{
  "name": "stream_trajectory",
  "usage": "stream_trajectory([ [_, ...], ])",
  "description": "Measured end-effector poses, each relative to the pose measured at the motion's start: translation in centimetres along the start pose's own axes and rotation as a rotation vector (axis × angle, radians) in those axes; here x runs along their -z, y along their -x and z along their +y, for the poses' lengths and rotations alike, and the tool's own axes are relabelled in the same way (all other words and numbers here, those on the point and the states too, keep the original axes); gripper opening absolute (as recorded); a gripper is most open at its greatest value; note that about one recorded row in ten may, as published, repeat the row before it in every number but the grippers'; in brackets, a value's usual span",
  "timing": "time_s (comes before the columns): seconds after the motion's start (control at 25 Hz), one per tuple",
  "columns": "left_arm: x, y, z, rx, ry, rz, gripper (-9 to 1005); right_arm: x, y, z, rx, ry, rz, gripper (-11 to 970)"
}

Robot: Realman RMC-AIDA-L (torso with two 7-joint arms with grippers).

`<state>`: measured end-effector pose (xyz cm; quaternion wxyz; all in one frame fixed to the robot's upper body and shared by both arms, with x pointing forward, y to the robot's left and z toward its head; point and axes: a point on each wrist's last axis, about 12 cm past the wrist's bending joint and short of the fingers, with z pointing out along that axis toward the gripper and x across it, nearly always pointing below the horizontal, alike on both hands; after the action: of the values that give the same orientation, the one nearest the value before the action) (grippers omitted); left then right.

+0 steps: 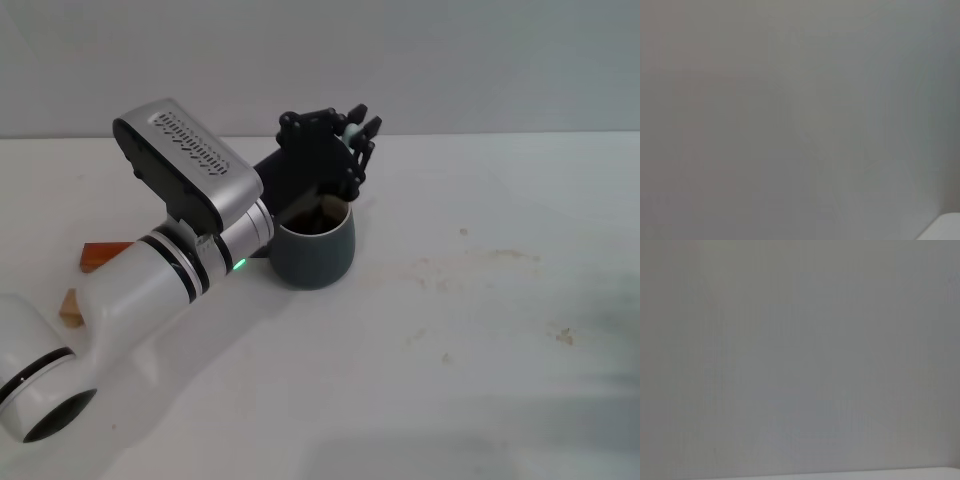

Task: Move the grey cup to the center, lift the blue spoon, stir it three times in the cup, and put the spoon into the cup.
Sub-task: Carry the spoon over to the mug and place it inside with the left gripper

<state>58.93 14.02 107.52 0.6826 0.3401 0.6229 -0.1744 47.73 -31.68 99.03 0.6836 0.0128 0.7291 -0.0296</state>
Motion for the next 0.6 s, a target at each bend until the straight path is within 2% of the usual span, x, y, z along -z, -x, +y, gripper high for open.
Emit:
stream_trajectory([
  [0.28, 0.3, -0.1, -0.9, 0.031, -0.029, -0.003, 145, 0.0, 0.0, 0.1, 0.001, 0.004, 0.001, -2],
  [0.6, 2.3, -0.9, -1.3, 0.063, -0.001, -0.003, 145, -0.1, 0.1, 0.3, -0.002, 0.011, -0.002, -2],
])
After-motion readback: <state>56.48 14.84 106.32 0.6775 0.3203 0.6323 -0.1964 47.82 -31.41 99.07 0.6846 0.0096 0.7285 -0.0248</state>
